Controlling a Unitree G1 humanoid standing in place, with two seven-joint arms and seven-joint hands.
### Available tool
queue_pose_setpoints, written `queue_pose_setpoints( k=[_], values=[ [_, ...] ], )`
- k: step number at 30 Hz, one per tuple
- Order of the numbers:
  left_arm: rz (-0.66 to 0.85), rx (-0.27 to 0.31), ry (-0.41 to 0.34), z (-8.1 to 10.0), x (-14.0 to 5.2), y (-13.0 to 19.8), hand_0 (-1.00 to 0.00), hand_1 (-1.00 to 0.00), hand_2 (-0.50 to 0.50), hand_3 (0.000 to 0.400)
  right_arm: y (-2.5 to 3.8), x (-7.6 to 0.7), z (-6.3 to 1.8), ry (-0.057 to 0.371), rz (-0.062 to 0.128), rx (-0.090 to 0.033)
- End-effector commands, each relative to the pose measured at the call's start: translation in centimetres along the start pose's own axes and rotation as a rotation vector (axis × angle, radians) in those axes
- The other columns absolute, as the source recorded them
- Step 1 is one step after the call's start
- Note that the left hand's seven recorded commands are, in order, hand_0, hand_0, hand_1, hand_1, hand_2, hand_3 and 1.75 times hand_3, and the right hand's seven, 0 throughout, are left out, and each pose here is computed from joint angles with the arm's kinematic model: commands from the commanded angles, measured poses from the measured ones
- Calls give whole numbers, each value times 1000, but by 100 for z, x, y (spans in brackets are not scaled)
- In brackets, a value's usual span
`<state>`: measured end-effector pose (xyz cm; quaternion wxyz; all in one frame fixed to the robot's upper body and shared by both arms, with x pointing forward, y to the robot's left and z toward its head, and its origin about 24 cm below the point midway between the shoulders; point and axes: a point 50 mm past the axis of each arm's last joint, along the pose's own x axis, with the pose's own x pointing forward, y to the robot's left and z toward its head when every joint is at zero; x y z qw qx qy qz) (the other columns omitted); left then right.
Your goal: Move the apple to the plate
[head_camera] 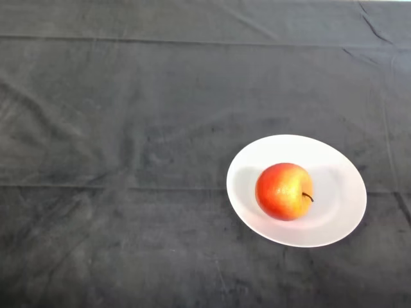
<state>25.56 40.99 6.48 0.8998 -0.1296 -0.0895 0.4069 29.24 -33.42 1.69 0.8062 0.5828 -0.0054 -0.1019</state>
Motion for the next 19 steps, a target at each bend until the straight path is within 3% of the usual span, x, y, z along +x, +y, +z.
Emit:
queue_pose_setpoints(
  k=[1, 19],
  values=[
    [27, 54, -29, 115, 28, 163, 0, 0, 0, 0, 16, -7, 80, -24, 2, -2],
    [38, 62, -35, 115, 26, 155, 0, 0, 0, 0, 16, -7, 80, -24, 2, -3]
  ],
)
